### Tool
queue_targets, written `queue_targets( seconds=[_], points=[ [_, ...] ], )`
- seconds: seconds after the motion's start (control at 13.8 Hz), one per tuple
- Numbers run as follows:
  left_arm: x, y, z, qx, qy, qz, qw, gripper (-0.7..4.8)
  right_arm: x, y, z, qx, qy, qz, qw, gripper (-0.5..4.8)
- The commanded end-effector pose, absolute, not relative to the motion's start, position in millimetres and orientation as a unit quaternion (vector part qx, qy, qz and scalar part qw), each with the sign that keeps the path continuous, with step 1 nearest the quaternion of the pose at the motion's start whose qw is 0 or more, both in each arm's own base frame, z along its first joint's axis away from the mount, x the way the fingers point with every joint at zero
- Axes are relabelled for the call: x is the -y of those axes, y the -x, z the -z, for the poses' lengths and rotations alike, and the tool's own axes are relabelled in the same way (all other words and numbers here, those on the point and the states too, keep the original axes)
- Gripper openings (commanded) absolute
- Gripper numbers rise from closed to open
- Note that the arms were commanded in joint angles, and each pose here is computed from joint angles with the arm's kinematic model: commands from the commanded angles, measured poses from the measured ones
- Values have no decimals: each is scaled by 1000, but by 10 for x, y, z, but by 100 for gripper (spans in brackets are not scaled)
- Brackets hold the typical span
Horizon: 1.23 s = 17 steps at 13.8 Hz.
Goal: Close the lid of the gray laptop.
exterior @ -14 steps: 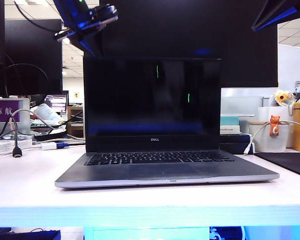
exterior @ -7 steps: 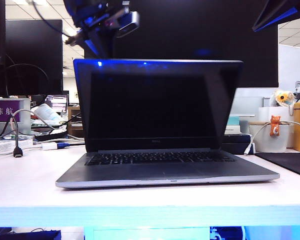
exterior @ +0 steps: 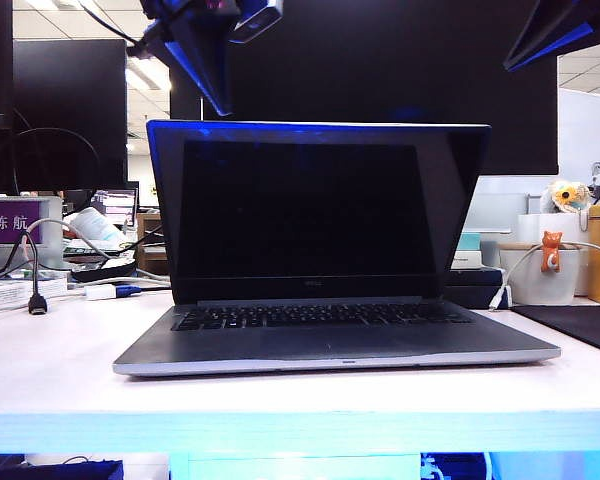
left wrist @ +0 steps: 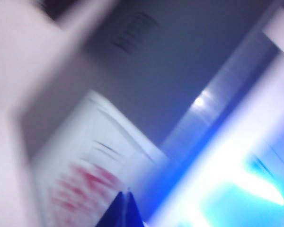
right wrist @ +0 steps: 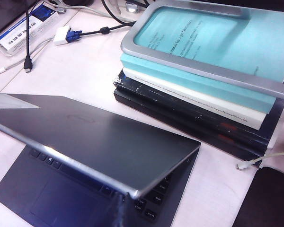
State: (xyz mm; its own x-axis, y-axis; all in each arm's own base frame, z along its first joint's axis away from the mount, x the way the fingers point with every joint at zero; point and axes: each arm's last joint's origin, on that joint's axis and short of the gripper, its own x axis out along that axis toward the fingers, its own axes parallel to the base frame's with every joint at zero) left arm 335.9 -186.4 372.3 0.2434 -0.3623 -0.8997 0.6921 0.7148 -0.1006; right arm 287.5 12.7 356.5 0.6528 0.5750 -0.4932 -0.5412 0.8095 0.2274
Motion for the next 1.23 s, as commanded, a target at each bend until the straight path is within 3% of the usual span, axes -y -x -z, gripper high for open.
queue_targets(
  seconds=[0.07,0.29,0.72,1.23],
  points=[
    [1884,-3433,-3955,-416,-146,305,844,-5,-130,-2872,-3593,-273,-26,-310,910,-2],
    [1896,-3470,-3908,-417,-151,282,851,-5,-130,-2872,-3593,-273,-26,-310,910,-2],
    [2026,-3490,-3428,-467,-151,274,827,-5,-130,-2872,-3586,-276,-26,-310,910,-2],
    [2258,-3306,-3327,-469,-190,257,824,-5,-129,-2884,-3540,-291,-28,-310,905,-2]
  ],
)
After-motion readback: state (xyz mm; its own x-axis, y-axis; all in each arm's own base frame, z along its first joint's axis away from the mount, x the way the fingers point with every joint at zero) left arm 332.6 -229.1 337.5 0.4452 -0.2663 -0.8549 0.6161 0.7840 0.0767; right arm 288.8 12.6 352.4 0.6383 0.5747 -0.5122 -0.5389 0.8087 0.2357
